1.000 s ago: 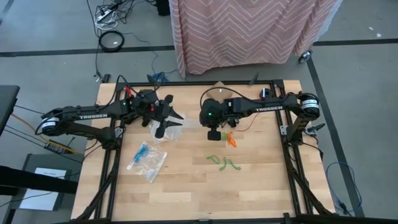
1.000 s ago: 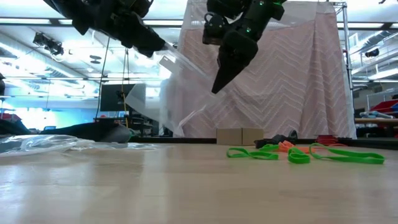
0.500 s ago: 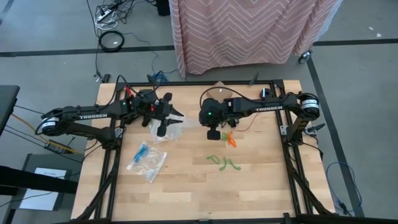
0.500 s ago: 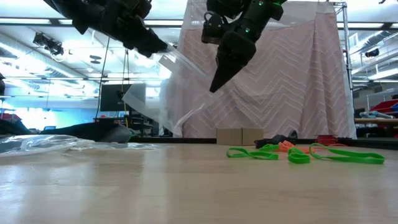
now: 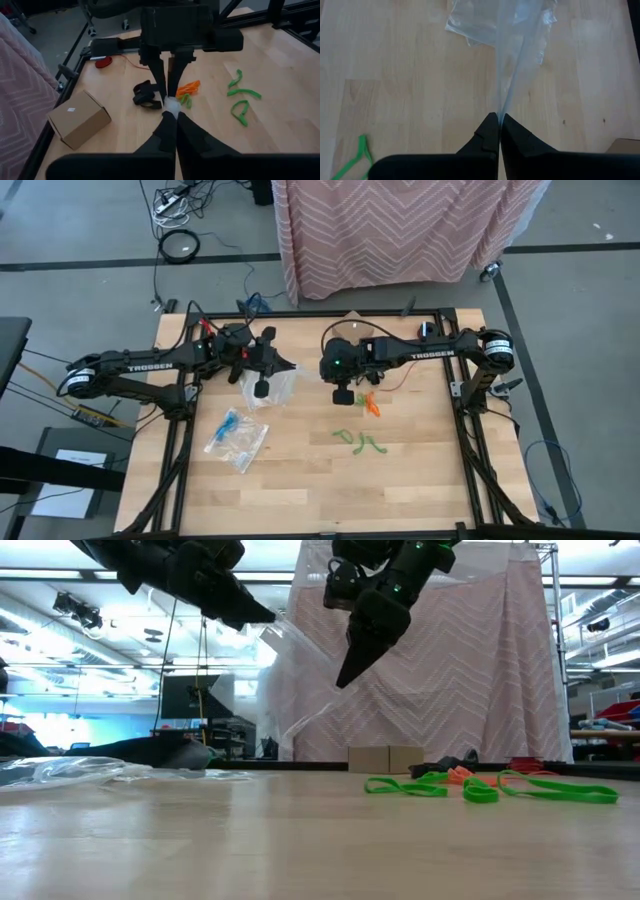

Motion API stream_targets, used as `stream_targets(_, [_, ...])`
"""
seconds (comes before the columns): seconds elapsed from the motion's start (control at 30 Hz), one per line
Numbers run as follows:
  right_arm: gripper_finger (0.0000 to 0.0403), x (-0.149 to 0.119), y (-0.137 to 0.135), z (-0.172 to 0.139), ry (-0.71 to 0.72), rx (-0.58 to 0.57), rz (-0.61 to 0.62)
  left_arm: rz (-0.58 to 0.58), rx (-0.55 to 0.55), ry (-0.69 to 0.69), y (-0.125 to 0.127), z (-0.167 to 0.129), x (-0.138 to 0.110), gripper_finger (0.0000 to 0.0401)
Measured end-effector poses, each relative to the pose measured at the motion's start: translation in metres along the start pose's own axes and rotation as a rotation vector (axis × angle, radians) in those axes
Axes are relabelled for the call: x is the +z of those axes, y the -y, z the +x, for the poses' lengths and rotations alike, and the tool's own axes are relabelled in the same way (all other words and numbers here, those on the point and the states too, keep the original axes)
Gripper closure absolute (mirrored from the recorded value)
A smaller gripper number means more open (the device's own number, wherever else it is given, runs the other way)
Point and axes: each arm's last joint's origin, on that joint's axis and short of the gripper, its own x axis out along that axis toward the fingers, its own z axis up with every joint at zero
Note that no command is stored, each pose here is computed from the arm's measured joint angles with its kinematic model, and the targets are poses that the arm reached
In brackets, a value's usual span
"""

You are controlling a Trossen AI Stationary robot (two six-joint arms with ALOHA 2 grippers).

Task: Sort rubber bands
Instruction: Open the transparent zip bag

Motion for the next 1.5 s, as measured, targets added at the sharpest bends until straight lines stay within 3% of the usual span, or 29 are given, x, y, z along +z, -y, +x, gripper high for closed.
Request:
stream_targets(0.3, [0.0403, -0.001, 0.000, 0.000, -0.008, 0.001, 0.000, -0.001, 0.000, -0.009, 0.000, 0.000, -0.001, 0.0397])
stream_targets(0.47, [0.0398, -0.001, 0.000, 0.000, -0.013, 0.000, -0.001, 0.000, 0.052, -0.025, -0.001, 0.000, -0.001, 0.0398])
stream_targets(0.73, [0.0304, -0.003, 0.007, -0.017, -0.025, -0.072, -0.028, -0.009, 0.118, -0.015, -0.007, -0.001, 0.000, 0.0400])
stream_targets(0.87, [0.0257, -0.004, 0.019, -0.038, 0.016, -0.084, 0.012, -0.062, 0.211, -0.025, -0.015, -0.003, -0.002, 0.0400])
stream_targets(1.0, [0.0245, -0.019, 0.035, -0.059, 0.047, -0.096, 0.079, -0.137, 0.248, 0.182, -0.019, -0.011, -0.004, 0.0400])
stream_targets(1.1, [0.0251, -0.034, 0.044, -0.075, 0.137, -0.073, 0.134, -0.178, 0.239, 0.327, -0.019, -0.017, -0.017, 0.0401])
stream_targets(1.3, [0.0260, -0.069, 0.045, -0.096, 0.470, -0.072, 0.160, -0.269, 0.076, 0.533, -0.008, -0.027, -0.048, 0.0401])
stream_targets(1.5, [0.0254, -0.102, 0.025, -0.083, 0.756, -0.088, 0.149, -0.298, 0.050, 0.711, -0.002, -0.039, -0.050, 0.0401])
